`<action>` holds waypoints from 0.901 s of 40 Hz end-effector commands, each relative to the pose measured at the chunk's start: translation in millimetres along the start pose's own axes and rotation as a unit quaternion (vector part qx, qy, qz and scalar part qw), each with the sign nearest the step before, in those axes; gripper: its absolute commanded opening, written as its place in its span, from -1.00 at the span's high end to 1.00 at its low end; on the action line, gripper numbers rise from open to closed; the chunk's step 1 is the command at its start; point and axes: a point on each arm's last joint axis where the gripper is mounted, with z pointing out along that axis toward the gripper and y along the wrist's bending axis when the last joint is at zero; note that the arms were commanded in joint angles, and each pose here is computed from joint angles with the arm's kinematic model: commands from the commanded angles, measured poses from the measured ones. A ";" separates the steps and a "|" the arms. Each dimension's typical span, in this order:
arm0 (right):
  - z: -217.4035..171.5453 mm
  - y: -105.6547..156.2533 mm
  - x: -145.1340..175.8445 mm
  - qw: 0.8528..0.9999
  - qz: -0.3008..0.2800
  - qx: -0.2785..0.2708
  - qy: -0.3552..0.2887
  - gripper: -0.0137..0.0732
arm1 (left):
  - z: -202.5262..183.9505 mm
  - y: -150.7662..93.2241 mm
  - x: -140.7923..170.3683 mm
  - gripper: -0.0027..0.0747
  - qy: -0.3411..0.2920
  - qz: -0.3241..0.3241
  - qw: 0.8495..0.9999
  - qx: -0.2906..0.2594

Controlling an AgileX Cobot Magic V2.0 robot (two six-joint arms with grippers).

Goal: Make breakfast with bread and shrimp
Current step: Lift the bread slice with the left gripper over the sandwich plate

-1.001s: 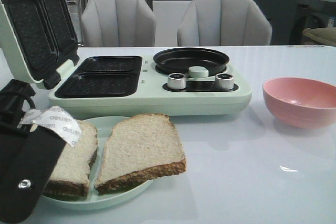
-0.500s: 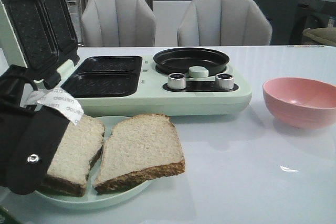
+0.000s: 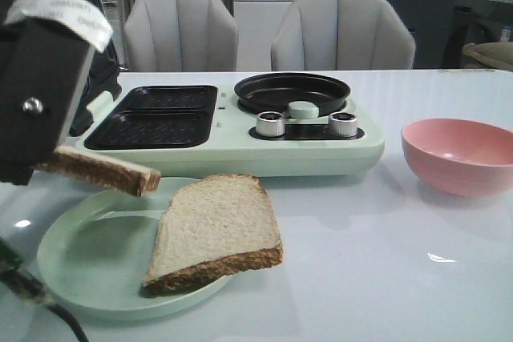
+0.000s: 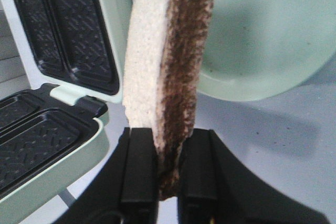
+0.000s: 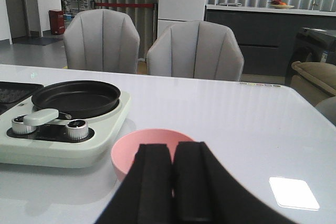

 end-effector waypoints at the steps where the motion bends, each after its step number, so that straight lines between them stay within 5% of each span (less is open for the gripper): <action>1: -2.1 0.3 -10.0 0.999 -0.009 -0.001 -0.052 0.36 | -13.9 22.9 -0.5 0.64 -0.003 -0.013 0.999 -0.050; 18: -2.1 0.3 -10.0 0.999 -0.009 -0.001 -0.052 0.36 | -16.0 92.9 0.2 0.64 -0.051 0.001 0.984 -0.170; 36: -2.1 0.3 -10.0 0.999 -0.009 -0.001 -0.052 0.36 | 77.2 156.5 30.2 0.64 -0.069 -0.040 0.985 -0.154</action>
